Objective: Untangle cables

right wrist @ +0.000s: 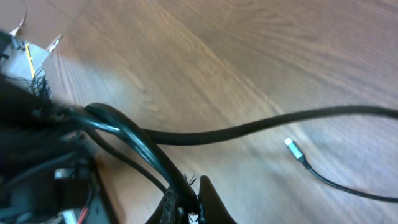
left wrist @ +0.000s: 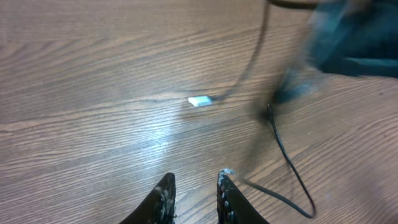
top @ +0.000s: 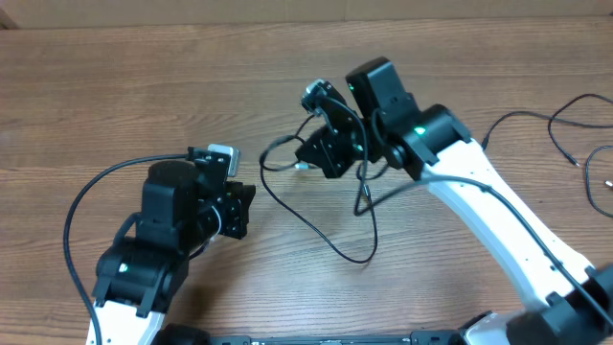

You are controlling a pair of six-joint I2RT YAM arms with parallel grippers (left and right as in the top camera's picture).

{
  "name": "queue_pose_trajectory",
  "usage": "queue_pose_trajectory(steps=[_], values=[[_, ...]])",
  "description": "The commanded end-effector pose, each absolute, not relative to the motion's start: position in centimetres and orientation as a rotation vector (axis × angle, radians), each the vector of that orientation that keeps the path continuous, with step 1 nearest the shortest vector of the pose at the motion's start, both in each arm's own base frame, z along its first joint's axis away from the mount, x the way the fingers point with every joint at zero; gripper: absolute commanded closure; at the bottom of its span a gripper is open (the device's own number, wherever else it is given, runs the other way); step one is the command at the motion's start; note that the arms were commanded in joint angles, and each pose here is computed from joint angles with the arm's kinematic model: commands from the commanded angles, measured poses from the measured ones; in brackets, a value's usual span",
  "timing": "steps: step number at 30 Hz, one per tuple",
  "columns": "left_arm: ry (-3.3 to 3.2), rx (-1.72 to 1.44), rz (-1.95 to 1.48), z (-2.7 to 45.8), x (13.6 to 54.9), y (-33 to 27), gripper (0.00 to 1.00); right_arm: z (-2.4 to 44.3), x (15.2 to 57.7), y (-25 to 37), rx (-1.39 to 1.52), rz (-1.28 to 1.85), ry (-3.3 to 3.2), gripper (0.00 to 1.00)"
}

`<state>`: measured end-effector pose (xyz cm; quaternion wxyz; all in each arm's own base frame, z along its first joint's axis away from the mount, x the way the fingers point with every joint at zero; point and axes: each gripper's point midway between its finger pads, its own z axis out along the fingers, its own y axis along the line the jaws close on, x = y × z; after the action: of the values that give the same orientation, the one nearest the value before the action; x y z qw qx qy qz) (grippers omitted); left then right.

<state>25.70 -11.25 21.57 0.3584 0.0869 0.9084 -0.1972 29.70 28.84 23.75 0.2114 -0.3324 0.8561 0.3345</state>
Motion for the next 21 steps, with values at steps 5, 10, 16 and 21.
queue_pose_trajectory(steps=[5,10,16,21], values=[[2.409,0.220,-0.524,19.8,26.3,-11.6,0.78,25.3,27.4,27.4,-0.926,0.914,2.412,0.96],[2.350,0.415,-0.622,20.4,25.7,-13.6,0.76,25.2,27.6,27.3,-0.917,0.900,2.420,0.96],[2.198,0.590,-0.645,22.3,26.4,-15.0,0.72,24.0,27.1,26.7,-0.879,0.882,2.506,0.96],[2.124,0.620,-0.626,23.4,27.2,-15.2,0.69,23.2,26.4,26.2,-0.877,0.879,2.568,0.96]])
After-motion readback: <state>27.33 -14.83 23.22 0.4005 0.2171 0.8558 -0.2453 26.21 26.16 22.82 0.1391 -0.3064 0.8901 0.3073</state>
